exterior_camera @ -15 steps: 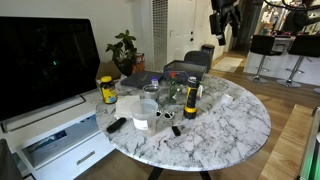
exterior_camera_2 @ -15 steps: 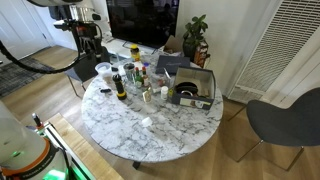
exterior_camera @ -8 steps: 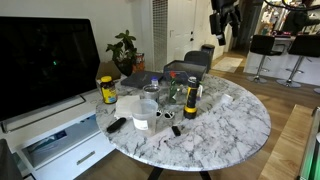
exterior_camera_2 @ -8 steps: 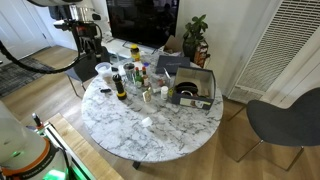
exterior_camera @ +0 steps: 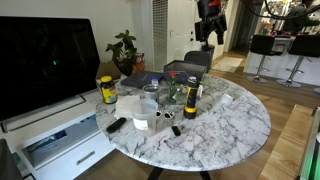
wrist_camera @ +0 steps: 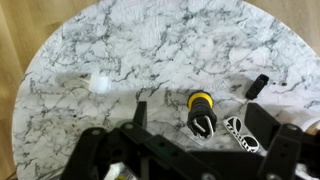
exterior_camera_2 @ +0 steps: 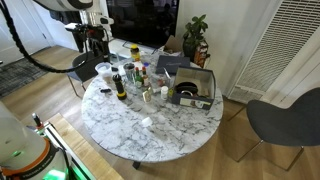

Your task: Remove the lid from the green hot sauce bottle that is in the crisper drawer and put it on the table to the right of the crisper drawer

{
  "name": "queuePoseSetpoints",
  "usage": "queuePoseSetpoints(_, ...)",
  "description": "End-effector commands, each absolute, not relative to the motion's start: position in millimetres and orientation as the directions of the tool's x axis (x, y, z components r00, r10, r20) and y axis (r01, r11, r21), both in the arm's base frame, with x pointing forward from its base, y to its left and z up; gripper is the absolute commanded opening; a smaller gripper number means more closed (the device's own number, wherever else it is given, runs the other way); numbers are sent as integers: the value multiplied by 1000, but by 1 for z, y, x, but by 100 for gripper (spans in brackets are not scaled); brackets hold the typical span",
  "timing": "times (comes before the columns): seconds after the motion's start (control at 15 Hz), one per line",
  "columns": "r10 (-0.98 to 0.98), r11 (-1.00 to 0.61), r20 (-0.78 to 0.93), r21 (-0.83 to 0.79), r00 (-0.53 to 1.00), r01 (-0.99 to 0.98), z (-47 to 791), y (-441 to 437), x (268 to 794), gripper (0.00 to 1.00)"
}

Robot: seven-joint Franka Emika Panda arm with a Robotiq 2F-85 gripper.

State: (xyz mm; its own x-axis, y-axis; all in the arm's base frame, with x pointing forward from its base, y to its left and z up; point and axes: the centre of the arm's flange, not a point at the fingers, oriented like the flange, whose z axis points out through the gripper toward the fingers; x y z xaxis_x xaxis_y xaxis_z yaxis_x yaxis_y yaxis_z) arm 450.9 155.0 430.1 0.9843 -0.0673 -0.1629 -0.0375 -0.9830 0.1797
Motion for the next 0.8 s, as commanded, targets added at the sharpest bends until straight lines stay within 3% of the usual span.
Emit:
queuePoseSetpoints(0.0, -165, -977, -103, 152, 981, -149, 398, 155, 484, 100)
queuePoseSetpoints(0.47, -405, -906, 53, 106, 913, -409, 355, 135, 534, 100)
queuePoseSetpoints(0.67, -449, -883, 90, 104, 889, -457, 344, 126, 554, 100)
queuePoseSetpoints(0.73, -423, -899, 62, 99, 904, -428, 353, 123, 538, 100)
